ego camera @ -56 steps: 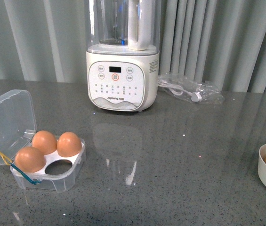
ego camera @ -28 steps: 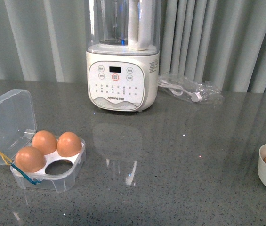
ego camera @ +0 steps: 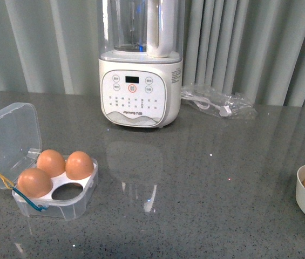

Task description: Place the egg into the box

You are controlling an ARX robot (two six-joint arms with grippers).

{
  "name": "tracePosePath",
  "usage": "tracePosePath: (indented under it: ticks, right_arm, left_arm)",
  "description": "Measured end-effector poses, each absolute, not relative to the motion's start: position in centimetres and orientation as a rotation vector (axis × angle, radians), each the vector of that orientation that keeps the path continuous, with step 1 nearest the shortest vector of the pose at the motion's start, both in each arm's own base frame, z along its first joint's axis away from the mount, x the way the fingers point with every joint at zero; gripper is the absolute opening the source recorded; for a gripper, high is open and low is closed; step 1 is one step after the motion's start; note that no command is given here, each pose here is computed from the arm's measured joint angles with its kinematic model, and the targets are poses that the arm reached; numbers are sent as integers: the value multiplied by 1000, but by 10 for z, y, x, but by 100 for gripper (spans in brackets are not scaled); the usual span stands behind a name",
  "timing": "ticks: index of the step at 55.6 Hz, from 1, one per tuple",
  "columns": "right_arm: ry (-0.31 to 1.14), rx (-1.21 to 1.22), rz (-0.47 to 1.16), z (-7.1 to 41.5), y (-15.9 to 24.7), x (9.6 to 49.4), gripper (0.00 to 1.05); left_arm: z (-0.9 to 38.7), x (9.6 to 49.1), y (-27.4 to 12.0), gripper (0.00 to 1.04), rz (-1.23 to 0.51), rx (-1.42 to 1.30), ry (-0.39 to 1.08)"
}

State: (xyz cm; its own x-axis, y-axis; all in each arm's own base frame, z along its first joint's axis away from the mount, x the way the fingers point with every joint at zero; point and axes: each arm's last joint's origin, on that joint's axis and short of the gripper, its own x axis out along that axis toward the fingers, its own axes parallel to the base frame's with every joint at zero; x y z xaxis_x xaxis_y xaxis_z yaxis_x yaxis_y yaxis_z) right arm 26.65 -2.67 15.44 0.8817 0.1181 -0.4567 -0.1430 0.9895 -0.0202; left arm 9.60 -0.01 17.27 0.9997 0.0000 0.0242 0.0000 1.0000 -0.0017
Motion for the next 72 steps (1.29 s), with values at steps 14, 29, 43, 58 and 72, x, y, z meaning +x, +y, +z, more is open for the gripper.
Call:
tracePosePath:
  ticks: [14, 29, 43, 58, 72]
  right_arm:
    - [468, -22, 141, 151, -31, 268, 97]
    - [441, 11, 168, 149, -31, 271, 82]
    - [439, 28, 182, 148, -30, 272, 43]
    - [445, 33, 180, 150, -31, 270, 41]
    - [349, 22, 205, 193, -21, 267, 41]
  left_arm:
    - [173, 96, 0, 98, 0, -2, -24]
    - [173, 96, 0, 98, 0, -2, -24]
    - [173, 96, 0, 98, 0, -2, -24]
    - [173, 96, 0, 98, 0, -2, -24]
    - [173, 96, 0, 98, 0, -2, -24]
